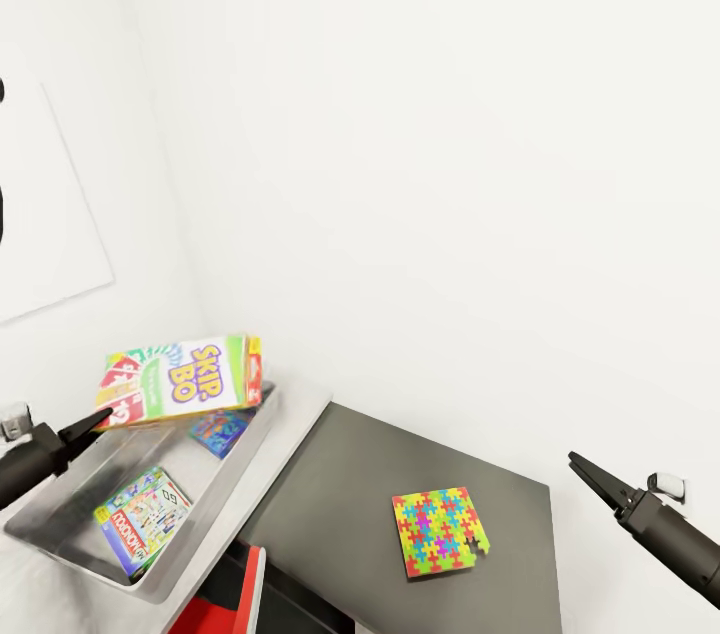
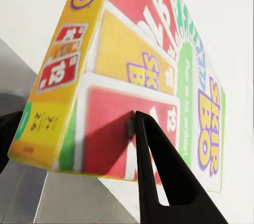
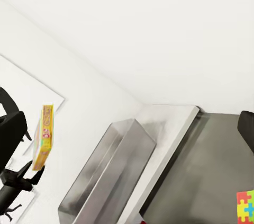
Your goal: Put all the toys in the child's room - the three board games (two on the bed and one on the table), the two jigsaw puzzles on the table, and the tennis ball on the table - inside the toy box on the table in the child's room.
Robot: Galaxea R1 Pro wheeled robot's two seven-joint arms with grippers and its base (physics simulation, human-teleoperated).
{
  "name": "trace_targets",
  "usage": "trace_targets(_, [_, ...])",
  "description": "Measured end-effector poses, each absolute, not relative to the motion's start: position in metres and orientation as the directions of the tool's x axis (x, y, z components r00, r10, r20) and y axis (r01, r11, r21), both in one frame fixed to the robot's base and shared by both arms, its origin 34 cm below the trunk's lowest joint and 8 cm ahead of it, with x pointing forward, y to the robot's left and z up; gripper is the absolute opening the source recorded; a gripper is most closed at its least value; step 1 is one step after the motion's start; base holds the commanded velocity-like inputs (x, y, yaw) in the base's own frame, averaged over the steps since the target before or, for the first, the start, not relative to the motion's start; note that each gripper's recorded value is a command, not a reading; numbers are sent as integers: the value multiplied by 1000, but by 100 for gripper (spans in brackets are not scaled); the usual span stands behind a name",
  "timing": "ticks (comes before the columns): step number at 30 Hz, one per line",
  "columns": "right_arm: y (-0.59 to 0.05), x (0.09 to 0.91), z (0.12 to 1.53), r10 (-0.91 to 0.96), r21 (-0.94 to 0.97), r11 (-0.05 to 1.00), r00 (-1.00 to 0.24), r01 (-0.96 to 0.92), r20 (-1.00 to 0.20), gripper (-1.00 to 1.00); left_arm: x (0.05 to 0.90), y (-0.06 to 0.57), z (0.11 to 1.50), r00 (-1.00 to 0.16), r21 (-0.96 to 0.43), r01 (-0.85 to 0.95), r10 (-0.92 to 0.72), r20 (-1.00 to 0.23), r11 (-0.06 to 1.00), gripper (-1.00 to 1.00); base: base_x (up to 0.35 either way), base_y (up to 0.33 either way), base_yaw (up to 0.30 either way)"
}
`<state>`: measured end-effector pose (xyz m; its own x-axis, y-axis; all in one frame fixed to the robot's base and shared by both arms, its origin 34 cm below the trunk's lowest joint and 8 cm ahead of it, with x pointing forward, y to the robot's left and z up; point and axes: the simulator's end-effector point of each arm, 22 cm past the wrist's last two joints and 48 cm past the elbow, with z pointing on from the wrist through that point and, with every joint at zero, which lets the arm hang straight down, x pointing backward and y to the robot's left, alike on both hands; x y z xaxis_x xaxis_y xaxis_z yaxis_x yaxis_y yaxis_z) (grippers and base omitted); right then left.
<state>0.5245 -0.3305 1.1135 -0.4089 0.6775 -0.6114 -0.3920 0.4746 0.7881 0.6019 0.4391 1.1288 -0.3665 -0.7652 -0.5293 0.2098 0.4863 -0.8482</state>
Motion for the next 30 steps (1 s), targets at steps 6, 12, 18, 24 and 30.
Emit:
trace_targets(6, [-330,524,1114,679,789,472,-408,-393,-610,100,579,437,1127,-158,-894,169,-884,-439,414,-100,0,0,0])
trace_targets(12, [-331,524,1114,680,789,472,-408,-394,-610,100,574,441,1117,-124,-904,122,-898,-423,409,-100,0,0,0])
trace_targets(18, [-331,524,1114,679,789,472,-407,-394,-610,100,576,435,1114,-128,-910,111,-902,-413,401,-100,0,0,0])
trace_targets(24, [-331,525,1114,679,788,472,-407,-394,-611,100,579,423,1082,-141,-924,1,-915,-378,382,-100,0,0,0])
trace_targets(30, [-330,525,1114,678,788,474,-408,-393,-611,100,578,420,1049,-146,-922,-130,-926,-347,366,-100,0,0,0])
